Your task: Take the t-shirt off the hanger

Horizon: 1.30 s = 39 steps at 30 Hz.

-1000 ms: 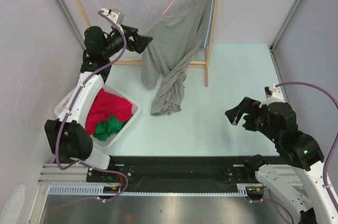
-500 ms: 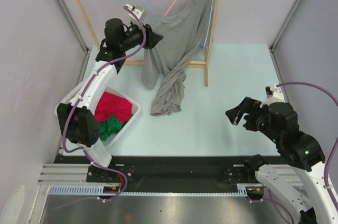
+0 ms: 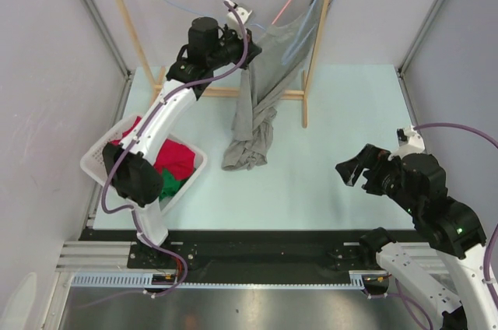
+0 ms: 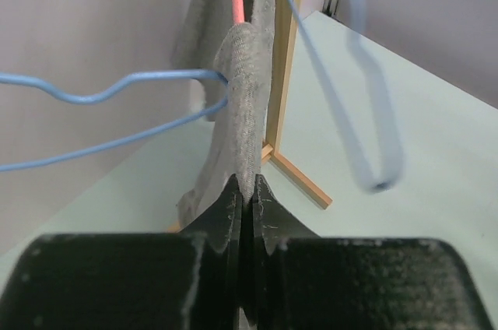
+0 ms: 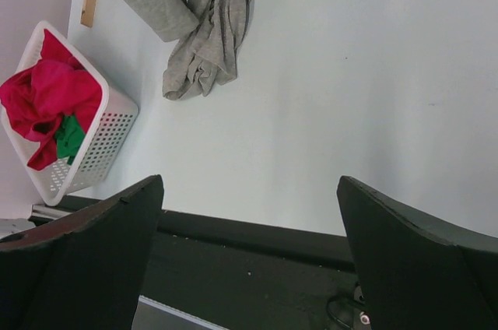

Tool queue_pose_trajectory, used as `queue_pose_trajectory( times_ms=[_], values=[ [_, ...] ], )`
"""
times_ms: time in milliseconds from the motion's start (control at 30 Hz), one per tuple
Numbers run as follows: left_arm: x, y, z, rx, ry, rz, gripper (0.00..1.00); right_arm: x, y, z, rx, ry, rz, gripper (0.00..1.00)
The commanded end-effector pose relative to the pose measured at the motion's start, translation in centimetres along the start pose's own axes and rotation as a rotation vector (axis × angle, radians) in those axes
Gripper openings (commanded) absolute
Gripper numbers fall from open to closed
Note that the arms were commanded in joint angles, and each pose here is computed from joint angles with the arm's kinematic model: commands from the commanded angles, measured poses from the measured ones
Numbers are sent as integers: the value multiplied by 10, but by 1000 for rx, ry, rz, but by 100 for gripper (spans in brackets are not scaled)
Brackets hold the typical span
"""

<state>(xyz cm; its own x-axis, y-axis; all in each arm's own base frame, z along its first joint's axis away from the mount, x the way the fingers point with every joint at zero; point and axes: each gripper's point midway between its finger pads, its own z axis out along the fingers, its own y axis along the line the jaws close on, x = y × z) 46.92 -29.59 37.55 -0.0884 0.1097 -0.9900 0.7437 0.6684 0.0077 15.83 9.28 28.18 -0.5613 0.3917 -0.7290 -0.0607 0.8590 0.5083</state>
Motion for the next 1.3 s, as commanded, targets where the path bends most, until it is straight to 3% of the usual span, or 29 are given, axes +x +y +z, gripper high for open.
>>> queue_pose_trajectory(
  times_ms=[0,200,267,300,367,433,467,567,800,900,933,1067,1100,1133,1267],
  values=[
    [-11,-4,4,-48,35,2,2,-13,2,-14,-8,-52,-10,99],
    [-18,-7,-10,-111,-14,-137,0,-12,2,-16,-9,-49,-11,99],
    [-46,-11,-25,-121,-122,-176,0,-13,2,-15,-7,-49,-12,99],
    [-31,-12,-24,-121,-110,-205,0,-13,2,-14,-7,-48,-12,99],
    [-62,-12,-40,-139,-241,-228,0,-12,2,-14,-6,-46,-11,99],
    [-55,-15,-45,-134,-286,-260,0,-11,1,-14,-5,-45,-13,99],
    [-71,-16,-51,-127,-377,-243,1,-11,1,-13,-2,-44,-12,99],
    [-83,-20,-60,-107,-478,-231,0,-10,0,-12,2,-41,-12,99],
    [-106,-22,-54,-63,-618,-163,0,-9,-4,-10,19,-42,-18,99],
    [-107,-15,-43,-81,-576,-151,0,-9,-4,-8,24,-32,-24,99],
    [-94,-19,-34,-57,-506,-139,0,-9,-4,-8,25,-31,-23,99],
    [-73,-28,-34,-21,-415,-170,1,-9,-5,-8,25,-39,-24,100],
    [-62,-28,-34,-24,-387,-182,4,-8,-5,-8,24,-36,-27,99],
    [-56,-29,-34,-23,-369,-190,18,-8,-5,-7,23,-35,-27,99],
    [-40,-37,-36,4,-323,-176,45,-4,-3,-1,16,-15,-28,99]
  ],
)
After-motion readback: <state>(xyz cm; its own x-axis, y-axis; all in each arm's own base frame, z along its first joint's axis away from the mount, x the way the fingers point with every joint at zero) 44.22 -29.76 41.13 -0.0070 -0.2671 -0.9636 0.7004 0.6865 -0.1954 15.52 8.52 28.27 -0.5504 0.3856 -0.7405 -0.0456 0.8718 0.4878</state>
